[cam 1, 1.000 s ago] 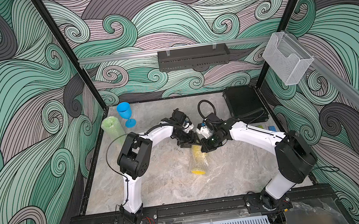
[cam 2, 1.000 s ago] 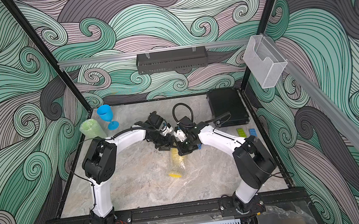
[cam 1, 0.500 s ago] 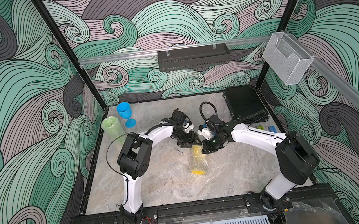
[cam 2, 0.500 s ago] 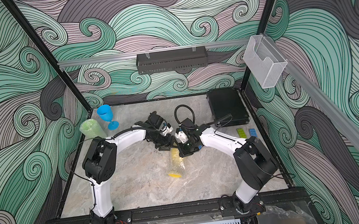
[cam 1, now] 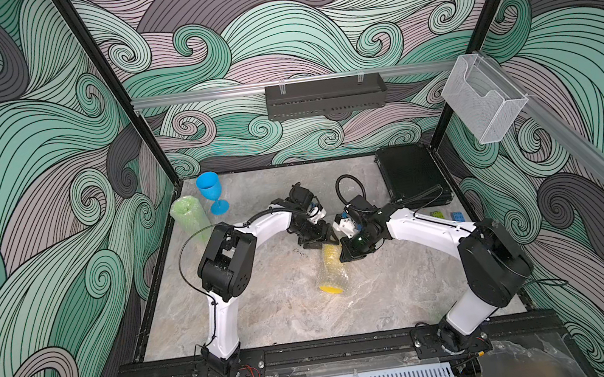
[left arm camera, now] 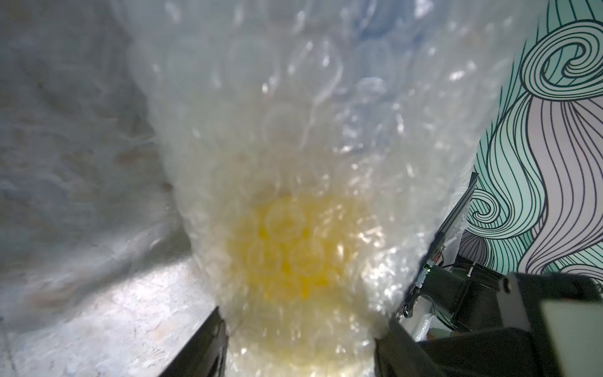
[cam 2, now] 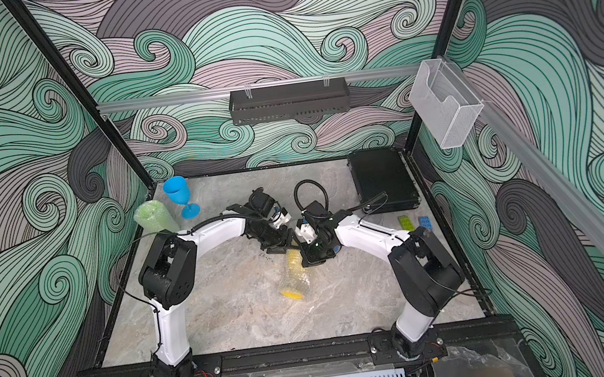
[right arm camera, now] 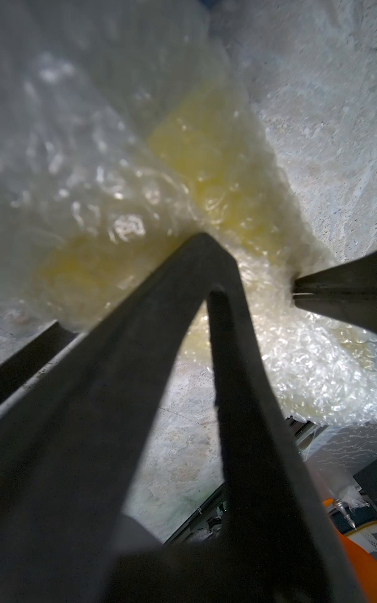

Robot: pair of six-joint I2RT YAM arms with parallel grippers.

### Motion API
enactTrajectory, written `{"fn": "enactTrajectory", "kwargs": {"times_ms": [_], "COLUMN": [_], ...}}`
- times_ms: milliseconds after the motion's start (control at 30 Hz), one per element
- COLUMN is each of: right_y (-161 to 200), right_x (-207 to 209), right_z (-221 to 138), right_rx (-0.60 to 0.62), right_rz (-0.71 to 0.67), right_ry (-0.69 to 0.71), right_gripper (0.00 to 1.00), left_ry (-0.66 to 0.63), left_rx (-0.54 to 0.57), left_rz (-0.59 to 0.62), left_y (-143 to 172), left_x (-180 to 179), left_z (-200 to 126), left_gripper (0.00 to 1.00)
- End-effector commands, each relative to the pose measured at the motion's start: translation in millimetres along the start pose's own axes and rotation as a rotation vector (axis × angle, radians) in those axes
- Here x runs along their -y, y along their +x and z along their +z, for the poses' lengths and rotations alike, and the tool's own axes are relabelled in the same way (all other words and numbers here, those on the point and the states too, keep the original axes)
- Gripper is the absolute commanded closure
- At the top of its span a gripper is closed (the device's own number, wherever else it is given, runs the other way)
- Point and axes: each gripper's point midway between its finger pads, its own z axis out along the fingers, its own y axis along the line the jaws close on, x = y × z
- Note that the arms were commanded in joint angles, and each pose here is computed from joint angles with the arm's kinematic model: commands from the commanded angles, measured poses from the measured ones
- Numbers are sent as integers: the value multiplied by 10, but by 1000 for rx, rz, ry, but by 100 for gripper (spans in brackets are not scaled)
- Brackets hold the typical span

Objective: Wrap wine glasses in bubble wrap
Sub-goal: Stick the tape on the bubble wrap, then adjust the bubble wrap at the center of the board.

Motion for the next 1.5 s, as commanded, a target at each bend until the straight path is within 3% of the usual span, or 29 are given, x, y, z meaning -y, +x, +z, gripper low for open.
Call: {"fn": "enactTrajectory", "kwargs": {"times_ms": [0, 300, 467, 733, 1000, 1233, 1467], "right_y": [-38, -26, -234, -599, -886, -877, -668], "right_x": [58, 191, 347, 522, 421, 225, 182], "right_z": [-29, -457, -594, -407, -165, -161, -18], "right_rx": [22, 125, 143, 127, 93, 57, -10], "right_rz": [7, 81, 116, 169, 182, 96, 128], "right_ry": [31, -35, -58, -134, -327, -455, -513], "right_gripper": [93, 64, 57, 52, 47, 47, 51], "left_ry": [-157, -131, -150, -138, -144, -139, -138], "left_rx": [-122, -119, -114, -132, -139, -137, -137], "left_rz": [-74, -65, -12, -14, -17, -12, -11], "left_y": [340, 333, 306, 345, 338, 340, 340], "left_x": [-433, -358, -354, -357, -379, -372, -363], "left_z": [235, 198, 147, 183, 208, 206, 197], "left_gripper": [37, 37, 37, 37, 37, 37, 37]}}
